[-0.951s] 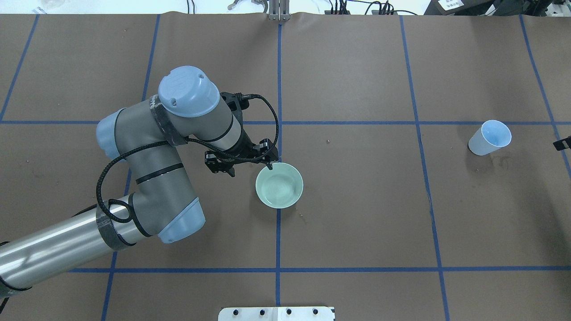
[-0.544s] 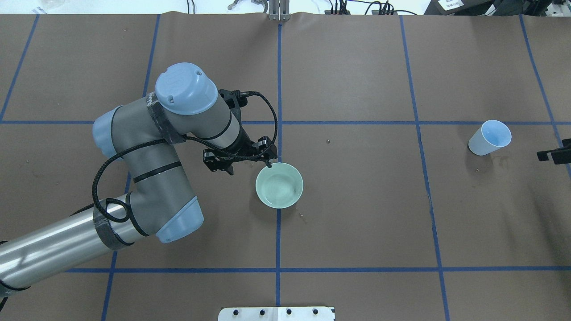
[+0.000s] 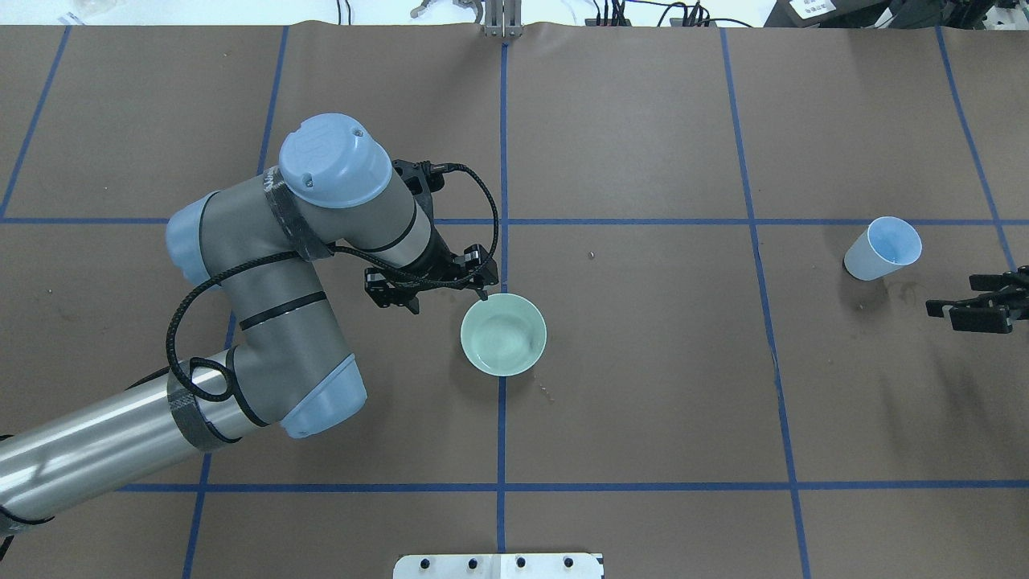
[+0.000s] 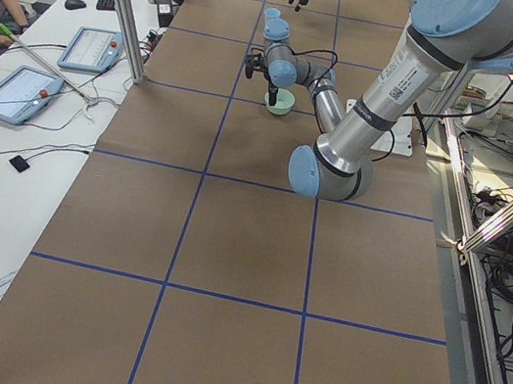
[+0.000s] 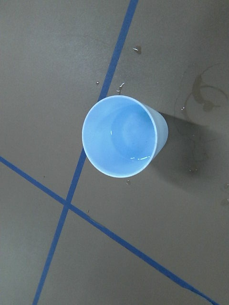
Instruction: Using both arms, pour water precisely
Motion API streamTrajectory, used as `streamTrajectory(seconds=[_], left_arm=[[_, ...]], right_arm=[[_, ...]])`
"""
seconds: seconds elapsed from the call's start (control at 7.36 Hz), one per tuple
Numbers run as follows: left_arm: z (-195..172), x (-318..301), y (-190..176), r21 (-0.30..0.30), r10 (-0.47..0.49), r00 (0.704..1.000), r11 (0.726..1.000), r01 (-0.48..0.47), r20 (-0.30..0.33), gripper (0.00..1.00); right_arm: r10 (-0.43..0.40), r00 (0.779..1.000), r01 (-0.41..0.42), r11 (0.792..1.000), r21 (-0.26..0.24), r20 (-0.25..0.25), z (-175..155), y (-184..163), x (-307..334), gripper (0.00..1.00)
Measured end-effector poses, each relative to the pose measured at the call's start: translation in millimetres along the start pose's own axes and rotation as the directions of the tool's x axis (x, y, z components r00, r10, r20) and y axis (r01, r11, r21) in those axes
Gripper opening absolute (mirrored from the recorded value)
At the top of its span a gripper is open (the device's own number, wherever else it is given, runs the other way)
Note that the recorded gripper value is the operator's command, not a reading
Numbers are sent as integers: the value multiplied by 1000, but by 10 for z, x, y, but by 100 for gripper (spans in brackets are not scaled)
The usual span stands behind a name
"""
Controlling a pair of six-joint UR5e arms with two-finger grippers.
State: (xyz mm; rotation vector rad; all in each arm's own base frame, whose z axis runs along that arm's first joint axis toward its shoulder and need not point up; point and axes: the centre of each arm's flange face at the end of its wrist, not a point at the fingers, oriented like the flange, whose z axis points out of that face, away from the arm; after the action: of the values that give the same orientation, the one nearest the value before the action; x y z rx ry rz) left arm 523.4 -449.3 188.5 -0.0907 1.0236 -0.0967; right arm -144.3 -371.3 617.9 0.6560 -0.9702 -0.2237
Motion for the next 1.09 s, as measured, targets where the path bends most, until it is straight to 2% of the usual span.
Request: streamTrajectory(seconds=[0.27,0.41,0.82,1.09], left_arm=[[-18,-6,-21,4,-8,1000,1000,8,-1,99],[-24,-8,-28,5,-9,1000,1000,9,-1,99],[-52,-17,-48,9,-12,1000,1000,13,-3,99],[-65,-20,-58,11,-14,1000,1000,14,-4,99]], right_arm=[[-67,998,68,994,91,-11,233,175,44,95],[-86,996,87,990,114,-17,324,206,50,95],[-154,986,162,975,151,-59,643,213,105,93],[-177,982,185,967,174,-60,789,207,139,93]])
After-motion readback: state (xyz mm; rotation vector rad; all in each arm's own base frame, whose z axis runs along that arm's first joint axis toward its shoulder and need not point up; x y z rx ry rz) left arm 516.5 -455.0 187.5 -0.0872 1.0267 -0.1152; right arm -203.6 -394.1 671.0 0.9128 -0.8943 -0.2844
